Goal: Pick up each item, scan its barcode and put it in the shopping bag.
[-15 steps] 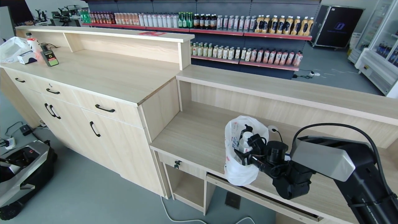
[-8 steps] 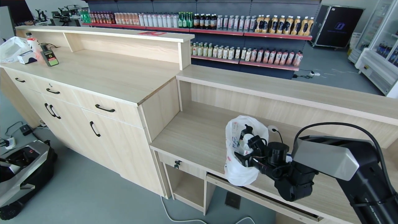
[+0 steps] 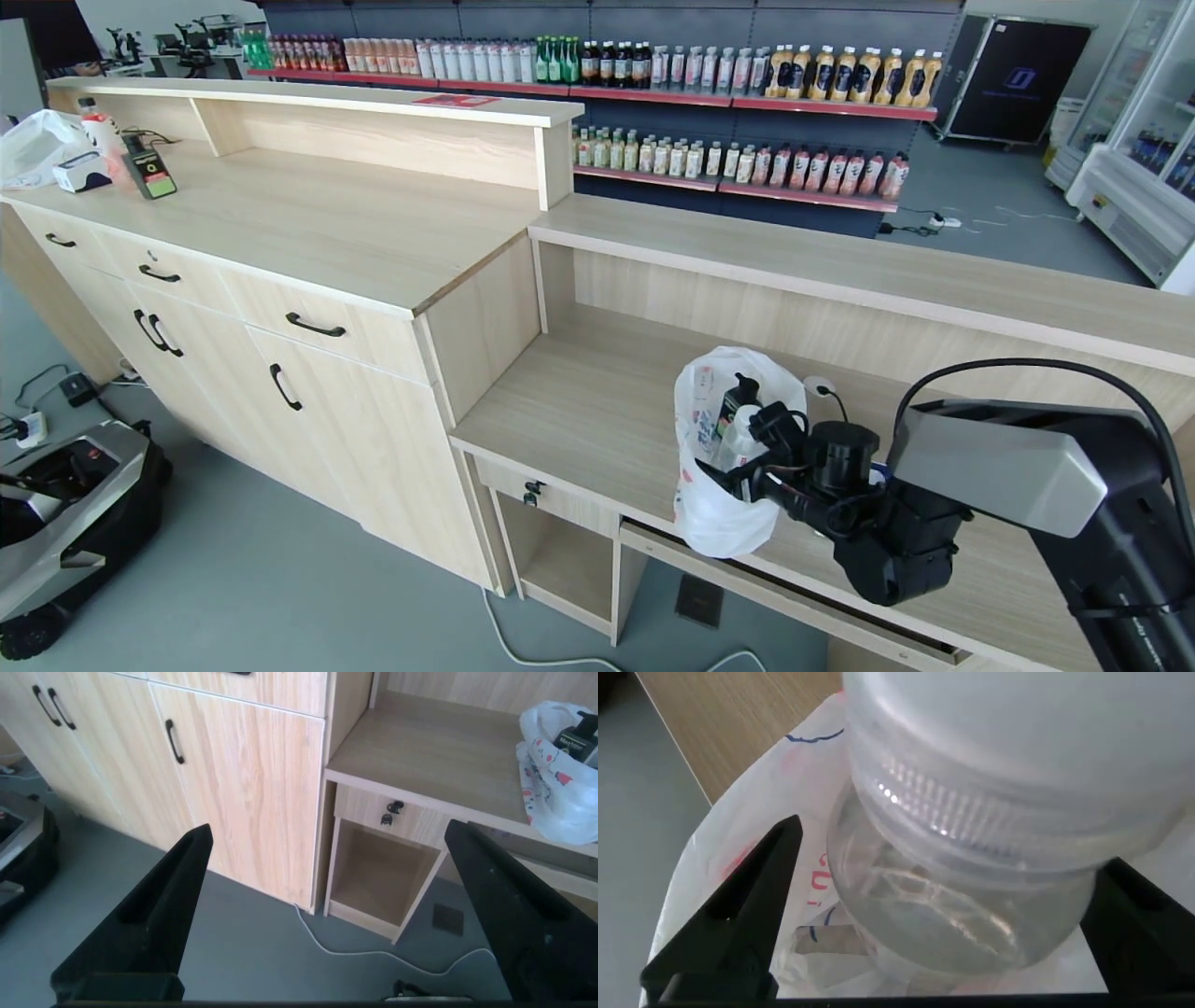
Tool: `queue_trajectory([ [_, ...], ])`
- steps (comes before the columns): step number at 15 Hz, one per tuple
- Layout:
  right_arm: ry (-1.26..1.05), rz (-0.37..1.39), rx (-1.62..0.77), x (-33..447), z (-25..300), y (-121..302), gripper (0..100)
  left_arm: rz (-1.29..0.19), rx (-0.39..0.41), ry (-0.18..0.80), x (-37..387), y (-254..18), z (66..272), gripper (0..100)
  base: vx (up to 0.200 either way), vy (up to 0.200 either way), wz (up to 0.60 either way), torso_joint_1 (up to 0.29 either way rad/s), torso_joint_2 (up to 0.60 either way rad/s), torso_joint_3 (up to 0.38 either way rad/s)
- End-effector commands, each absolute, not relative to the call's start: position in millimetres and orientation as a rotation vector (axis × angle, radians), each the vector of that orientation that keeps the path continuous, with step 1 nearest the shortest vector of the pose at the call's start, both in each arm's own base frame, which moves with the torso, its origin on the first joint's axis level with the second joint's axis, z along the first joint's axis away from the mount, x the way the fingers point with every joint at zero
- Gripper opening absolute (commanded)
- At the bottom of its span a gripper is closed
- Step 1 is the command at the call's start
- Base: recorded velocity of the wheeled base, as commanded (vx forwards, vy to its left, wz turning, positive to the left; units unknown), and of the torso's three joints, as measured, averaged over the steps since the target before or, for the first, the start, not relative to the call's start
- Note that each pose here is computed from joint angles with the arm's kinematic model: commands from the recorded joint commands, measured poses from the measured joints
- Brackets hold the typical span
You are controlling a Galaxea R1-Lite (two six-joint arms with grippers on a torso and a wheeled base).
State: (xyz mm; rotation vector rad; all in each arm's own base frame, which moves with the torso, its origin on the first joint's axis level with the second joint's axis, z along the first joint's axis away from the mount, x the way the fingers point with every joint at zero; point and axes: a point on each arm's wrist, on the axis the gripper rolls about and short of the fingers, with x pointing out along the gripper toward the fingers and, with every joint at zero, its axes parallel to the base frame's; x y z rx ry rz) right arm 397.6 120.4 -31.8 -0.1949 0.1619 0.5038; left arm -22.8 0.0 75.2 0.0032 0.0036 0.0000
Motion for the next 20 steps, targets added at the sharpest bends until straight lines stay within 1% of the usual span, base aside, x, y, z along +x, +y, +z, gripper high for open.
queue_trajectory([
  [1, 0.122, 0.502, -0.219, 388.3, 0.5, 118.0, 100, 0.000, 0.005, 0.003, -22.8, 0.0, 75.2, 100, 0.000, 0.000, 0.00, 0.000, 0.00, 0.000],
  [3, 0.082, 0.505, -0.264, 364.3, 43.1, 112.2, 100, 0.000, 0.003, 0.003, -22.8, 0.0, 75.2, 100, 0.000, 0.000, 0.00, 0.000, 0.00, 0.000],
  [6, 0.050, 0.471, -0.338, 330.0, 77.8, 92.0, 100, 0.000, 0.003, 0.003, -22.8, 0.0, 75.2, 100, 0.000, 0.000, 0.00, 0.000, 0.00, 0.000],
  [8, 0.029, 0.411, -0.380, 326.3, 93.7, 74.3, 100, 0.000, 0.003, 0.003, -22.8, 0.0, 75.2, 100, 0.000, 0.000, 0.00, 0.000, 0.00, 0.000],
  [11, 0.044, 0.285, -0.541, 308.2, 134.7, 28.2, 100, 0.000, 0.003, 0.003, -22.8, 0.0, 75.2, 100, 0.000, 0.000, 0.00, 0.000, 0.00, 0.000],
  [14, 0.034, 0.194, -0.560, 294.6, 157.9, 9.8, 100, 0.000, 0.003, 0.003, -22.8, 0.0, 75.2, 100, 0.000, 0.000, -0.60, -0.002, 0.00, 0.004],
  [17, 0.005, 0.059, -0.464, 282.3, 178.3, 2.8, 100, 0.000, 0.003, 0.003, -22.8, 0.0, 75.2, 100, 0.000, 0.000, -0.60, 0.004, 0.00, 0.002],
  [18, 0.014, 0.022, -0.442, 275.9, 178.1, 2.0, 100, 0.000, 0.003, 0.003, -22.8, 0.0, 75.2, 100, 0.000, 0.000, -0.60, 0.002, 0.00, 0.007],
  [20, 0.037, 0.012, -0.379, 252.7, 175.3, 2.6, 100, 0.000, 0.003, 0.003, -22.8, 0.0, 75.2, 100, 0.000, 0.000, -0.60, 0.005, 0.00, 0.005],
])
